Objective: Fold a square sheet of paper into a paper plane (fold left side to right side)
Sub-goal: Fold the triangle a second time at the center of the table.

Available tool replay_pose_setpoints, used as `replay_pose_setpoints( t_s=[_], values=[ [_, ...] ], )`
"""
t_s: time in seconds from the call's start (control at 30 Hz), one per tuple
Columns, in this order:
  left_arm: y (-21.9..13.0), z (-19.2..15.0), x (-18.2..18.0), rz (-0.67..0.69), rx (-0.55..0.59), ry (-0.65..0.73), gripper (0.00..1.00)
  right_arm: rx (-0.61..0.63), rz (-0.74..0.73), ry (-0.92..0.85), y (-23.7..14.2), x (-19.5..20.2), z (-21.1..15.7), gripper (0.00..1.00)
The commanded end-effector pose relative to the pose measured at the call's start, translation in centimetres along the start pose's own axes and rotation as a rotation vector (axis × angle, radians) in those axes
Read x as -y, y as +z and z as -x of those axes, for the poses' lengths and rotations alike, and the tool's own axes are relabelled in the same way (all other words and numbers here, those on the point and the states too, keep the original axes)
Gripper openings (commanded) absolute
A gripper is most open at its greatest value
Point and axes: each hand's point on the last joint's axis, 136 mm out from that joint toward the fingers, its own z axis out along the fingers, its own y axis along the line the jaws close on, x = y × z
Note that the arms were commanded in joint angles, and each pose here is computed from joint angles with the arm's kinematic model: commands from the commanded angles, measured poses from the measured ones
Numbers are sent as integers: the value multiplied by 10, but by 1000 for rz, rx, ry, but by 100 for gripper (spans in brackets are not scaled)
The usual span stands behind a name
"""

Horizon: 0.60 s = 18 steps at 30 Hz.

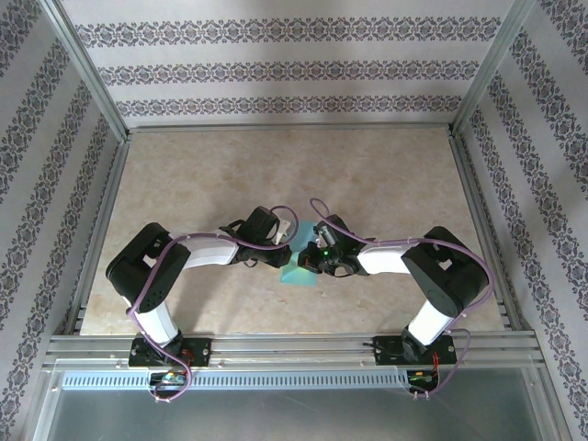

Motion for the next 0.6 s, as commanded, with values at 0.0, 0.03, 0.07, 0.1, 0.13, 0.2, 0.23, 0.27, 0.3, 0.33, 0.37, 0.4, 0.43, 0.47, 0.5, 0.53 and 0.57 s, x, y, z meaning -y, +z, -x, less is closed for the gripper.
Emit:
replay_pose_setpoints(
  t_s=[0.0, 0.03, 0.07, 0.1, 0.13, 0.2, 0.23, 0.27, 0.3, 0.33, 0.37, 0.4, 0.43, 0.47, 0.5, 0.53, 0.57],
  values=[
    [-8, 4, -5, 23, 4, -5, 18, -18, -64, 41, 5, 21, -9, 0],
    [-12, 9, -3, 24, 19, -3, 20, -20, -66, 44, 5, 22, -10, 0],
    [-17, 14, -2, 26, 31, -2, 21, -22, -68, 47, 5, 22, -11, 0],
    [-22, 18, -2, 31, 42, -3, 22, -21, -69, 49, 5, 23, -10, 0],
    [-28, 22, -2, 36, 55, -5, 23, -22, -70, 49, 5, 23, -10, 0],
    [-40, 28, -3, 43, 70, -22, 24, -23, -70, 50, 6, 23, -10, 0],
    [-47, 31, -2, 43, 78, -30, 24, -25, -71, 50, 6, 24, -11, 0],
    [-53, 32, 0, 39, 83, -33, 24, -25, -70, 49, 5, 23, -11, 0],
    [-58, 31, 2, 37, 79, -39, 24, -24, -70, 49, 6, 23, -10, 0],
    [-63, 28, 6, 27, 72, -46, 24, -24, -71, 49, 5, 24, -11, 0],
    [-68, 24, 10, 10, 61, -57, 24, -23, -70, 49, 5, 23, -11, 0],
    [-71, 20, 14, -9, 49, -71, 23, -23, -68, 47, 5, 23, -10, 0],
    [-74, 15, 19, -36, 35, -90, 22, -22, -68, 47, 5, 23, -10, 0],
    [-76, 9, 24, -68, 20, -109, 20, -22, -66, 45, 5, 22, -10, 0],
    [-77, 5, 28, -93, 11, -130, 19, -21, -65, 45, 5, 22, -10, 0],
    [-78, -1, 32, -119, -4, -158, 17, -21, -65, 44, 5, 22, -10, 0],
    [-78, -5, 37, -153, -18, -187, 16, -21, -65, 44, 5, 22, -10, 0]
  ],
)
